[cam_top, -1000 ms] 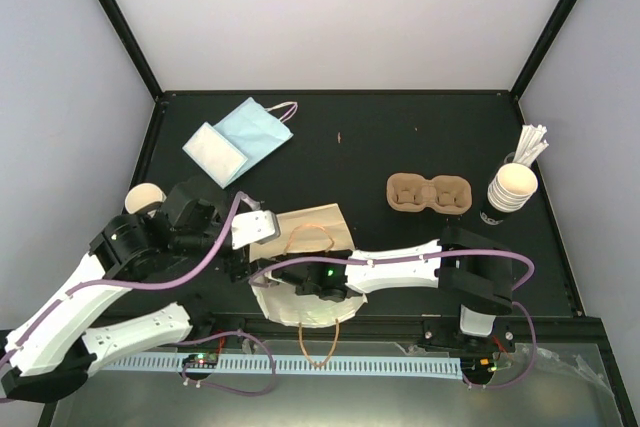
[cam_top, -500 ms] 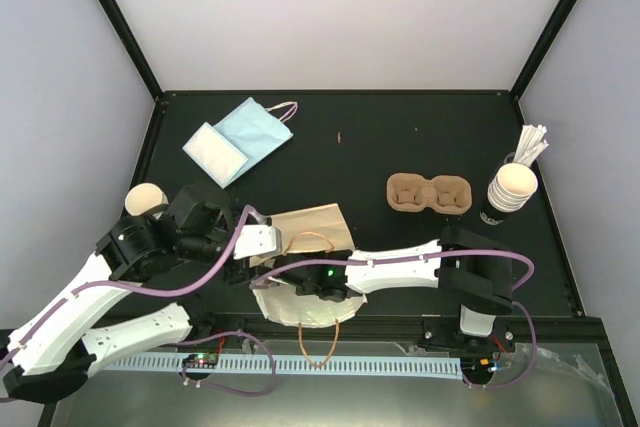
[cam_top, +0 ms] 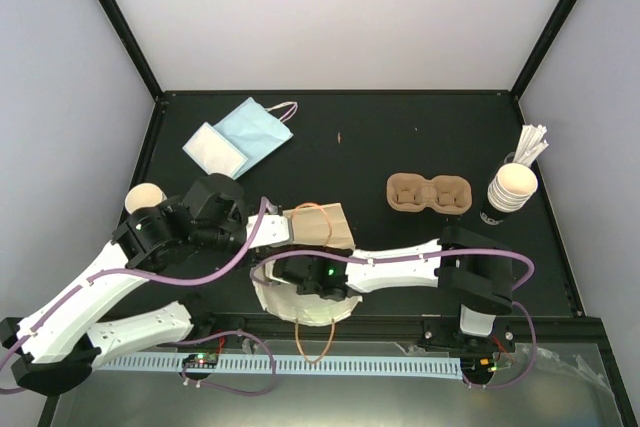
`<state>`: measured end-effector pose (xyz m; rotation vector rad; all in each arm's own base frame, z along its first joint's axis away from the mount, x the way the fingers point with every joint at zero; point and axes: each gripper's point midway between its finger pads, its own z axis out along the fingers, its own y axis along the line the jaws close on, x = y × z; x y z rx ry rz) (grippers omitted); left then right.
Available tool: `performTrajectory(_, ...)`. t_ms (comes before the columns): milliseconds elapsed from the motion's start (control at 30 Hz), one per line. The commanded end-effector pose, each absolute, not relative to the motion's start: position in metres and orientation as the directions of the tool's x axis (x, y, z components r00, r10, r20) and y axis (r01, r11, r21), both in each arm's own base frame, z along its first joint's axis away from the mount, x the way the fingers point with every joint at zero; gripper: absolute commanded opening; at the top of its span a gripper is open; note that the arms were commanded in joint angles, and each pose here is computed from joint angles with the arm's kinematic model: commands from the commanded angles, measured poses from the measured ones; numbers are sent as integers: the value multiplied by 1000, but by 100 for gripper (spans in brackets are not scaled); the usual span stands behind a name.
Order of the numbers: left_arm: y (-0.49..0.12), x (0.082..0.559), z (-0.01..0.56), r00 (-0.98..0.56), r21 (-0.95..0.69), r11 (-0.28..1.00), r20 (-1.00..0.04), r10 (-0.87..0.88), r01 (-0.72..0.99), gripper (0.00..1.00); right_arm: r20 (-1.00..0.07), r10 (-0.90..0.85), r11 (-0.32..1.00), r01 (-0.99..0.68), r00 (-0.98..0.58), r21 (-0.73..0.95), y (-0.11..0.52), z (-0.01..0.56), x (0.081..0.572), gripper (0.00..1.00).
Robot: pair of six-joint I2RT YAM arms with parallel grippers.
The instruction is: Pack the takeout coffee
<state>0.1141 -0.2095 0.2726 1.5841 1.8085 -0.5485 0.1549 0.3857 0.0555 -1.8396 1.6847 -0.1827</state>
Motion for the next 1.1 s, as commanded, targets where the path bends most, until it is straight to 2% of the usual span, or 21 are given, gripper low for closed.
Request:
performTrajectory(0,-208,124,284,5,193,189,-712,702,963,4,-342,-920,28,-842,189,-539,390,63,155,1)
performTrajectory(333,-209,99,284,91,199,101,-766,636,975,1,-405,-873,-1,-831,273,-557,414,79,143,1)
performTrajectory(533,-211,84,278,104,168,50,-790,605,985,2,-316,-916,-28,-827,246,-562,417,48,149,1)
performTrajectory(767,-214,61,272,132,123,-55,-813,567,991,2,-270,-946,13,-813,179,-582,411,31,167,1)
performTrajectory(967,-216,46,272,135,83,-120,-828,544,989,2,-248,-963,68,-790,107,-609,400,26,185,1)
performTrajectory(1067,-216,49,271,131,91,-100,-828,546,991,2,-284,-950,74,-788,131,-612,400,36,182,1)
